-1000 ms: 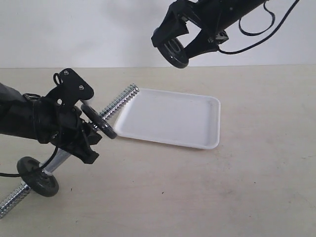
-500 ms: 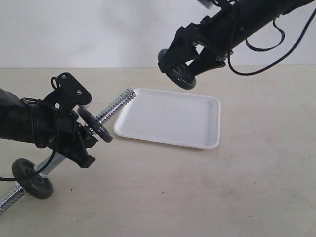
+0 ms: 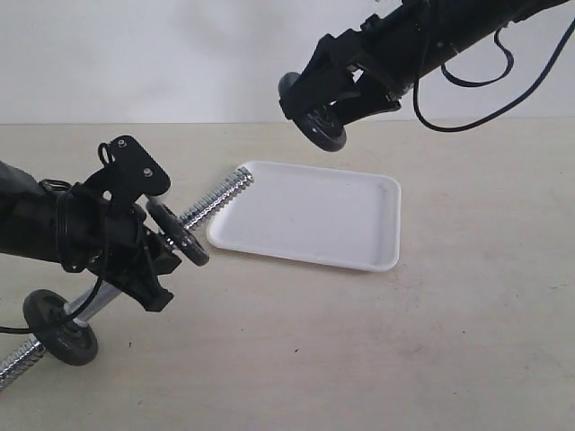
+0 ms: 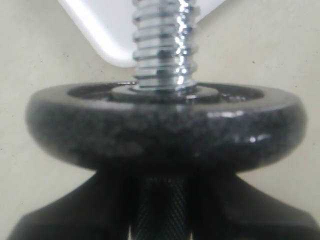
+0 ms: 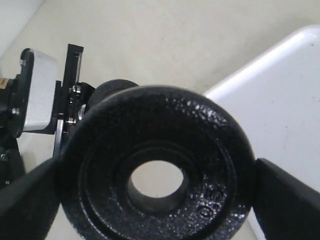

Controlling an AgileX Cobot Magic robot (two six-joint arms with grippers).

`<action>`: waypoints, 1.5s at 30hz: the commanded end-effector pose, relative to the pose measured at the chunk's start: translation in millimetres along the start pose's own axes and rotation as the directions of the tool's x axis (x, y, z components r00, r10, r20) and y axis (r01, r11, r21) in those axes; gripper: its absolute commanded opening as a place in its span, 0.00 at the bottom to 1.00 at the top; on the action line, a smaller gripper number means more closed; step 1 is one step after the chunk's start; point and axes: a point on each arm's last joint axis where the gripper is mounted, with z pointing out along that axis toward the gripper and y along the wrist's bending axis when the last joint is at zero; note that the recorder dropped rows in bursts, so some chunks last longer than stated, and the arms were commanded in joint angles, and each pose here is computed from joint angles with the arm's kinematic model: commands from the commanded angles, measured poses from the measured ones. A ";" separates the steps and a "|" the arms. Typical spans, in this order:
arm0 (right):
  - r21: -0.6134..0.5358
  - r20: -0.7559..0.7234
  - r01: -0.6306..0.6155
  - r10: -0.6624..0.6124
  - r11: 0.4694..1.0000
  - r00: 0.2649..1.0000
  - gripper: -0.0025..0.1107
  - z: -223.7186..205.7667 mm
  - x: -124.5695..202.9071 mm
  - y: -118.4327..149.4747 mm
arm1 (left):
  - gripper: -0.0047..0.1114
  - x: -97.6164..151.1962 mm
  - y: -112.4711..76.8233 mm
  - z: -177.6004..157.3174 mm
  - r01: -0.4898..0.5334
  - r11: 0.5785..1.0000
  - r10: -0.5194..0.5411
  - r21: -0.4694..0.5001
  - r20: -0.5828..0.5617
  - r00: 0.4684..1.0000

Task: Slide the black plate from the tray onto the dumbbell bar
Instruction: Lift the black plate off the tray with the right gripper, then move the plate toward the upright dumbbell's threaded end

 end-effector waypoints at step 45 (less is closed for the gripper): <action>-0.084 0.101 0.046 -0.038 0.995 0.994 0.02 -12.0 -18.5 52.1 | 0.08 -51.0 8.5 -58.2 -0.111 0.992 0.123 -0.067 0.237 0.964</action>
